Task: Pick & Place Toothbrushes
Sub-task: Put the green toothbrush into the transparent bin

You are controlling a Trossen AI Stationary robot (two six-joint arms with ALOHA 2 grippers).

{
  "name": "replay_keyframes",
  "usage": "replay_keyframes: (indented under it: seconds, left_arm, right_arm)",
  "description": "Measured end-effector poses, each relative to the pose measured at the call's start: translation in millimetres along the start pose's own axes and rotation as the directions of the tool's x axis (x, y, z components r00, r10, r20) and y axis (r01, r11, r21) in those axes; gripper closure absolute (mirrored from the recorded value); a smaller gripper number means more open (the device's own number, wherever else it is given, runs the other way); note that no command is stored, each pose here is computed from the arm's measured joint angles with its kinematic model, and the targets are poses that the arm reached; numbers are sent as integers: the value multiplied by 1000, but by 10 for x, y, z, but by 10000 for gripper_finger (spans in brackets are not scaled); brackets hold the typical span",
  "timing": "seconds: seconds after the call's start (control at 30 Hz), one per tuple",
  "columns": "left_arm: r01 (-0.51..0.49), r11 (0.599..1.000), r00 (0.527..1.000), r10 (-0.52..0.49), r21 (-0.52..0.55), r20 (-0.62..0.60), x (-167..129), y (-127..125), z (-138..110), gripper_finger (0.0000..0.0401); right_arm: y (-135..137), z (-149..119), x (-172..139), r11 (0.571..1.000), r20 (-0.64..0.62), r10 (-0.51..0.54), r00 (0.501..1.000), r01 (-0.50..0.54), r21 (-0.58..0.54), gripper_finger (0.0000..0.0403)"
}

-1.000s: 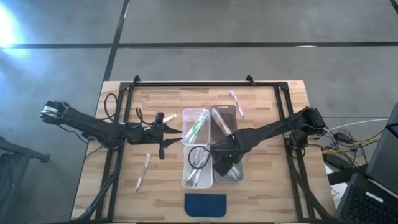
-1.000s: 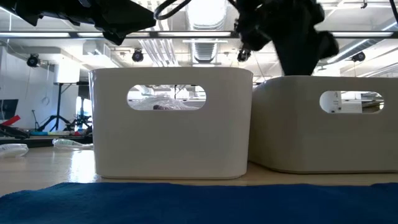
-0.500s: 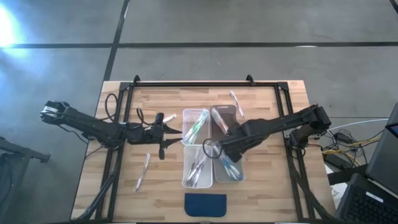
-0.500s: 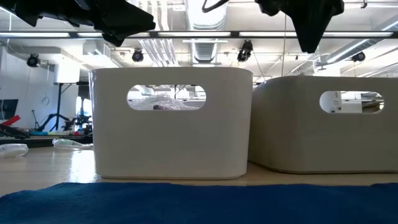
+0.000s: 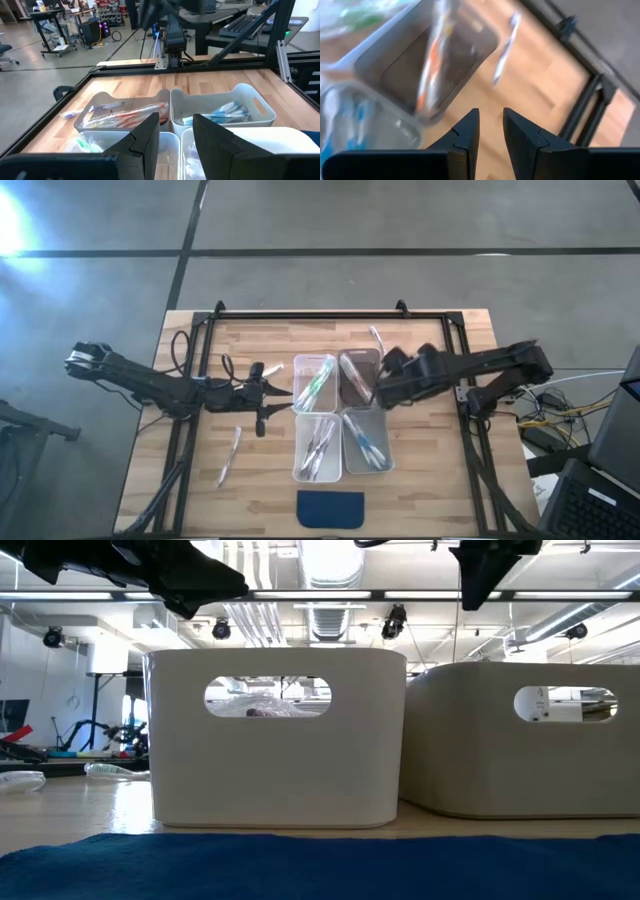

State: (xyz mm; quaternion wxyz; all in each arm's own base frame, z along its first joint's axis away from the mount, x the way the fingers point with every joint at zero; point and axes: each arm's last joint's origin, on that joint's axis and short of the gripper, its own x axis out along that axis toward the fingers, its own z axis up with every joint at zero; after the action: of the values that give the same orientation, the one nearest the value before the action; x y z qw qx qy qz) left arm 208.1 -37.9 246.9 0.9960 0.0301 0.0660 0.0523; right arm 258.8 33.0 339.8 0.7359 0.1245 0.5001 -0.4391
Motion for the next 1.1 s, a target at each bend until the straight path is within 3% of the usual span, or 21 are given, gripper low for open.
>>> replay_keyframes:
  seconds: [0.2, 0.43, 0.77, 1.1]
  left_arm:
    - [0, 1000, 1000, 0, 0, -1, 0, 0, -1, 277]
    - [0, 1000, 1000, 0, 0, -1, 0, 0, -1, 277]
    - [0, 1000, 1000, 0, 0, -1, 0, 0, -1, 277]
    - [0, 1000, 1000, 0, 0, -1, 0, 0, -1, 277]
  right_arm:
    - [-378, 206, 86, 993, 62, -88, 994, 83, 84, 334]
    - [-811, 427, 376, 967, 18, -188, 982, 182, 176, 318]
    - [-1155, 633, 1099, 986, -27, -27, 999, 31, 164, 280]
    - [-1444, 393, 1566, 980, -157, -84, 984, 110, 165, 241]
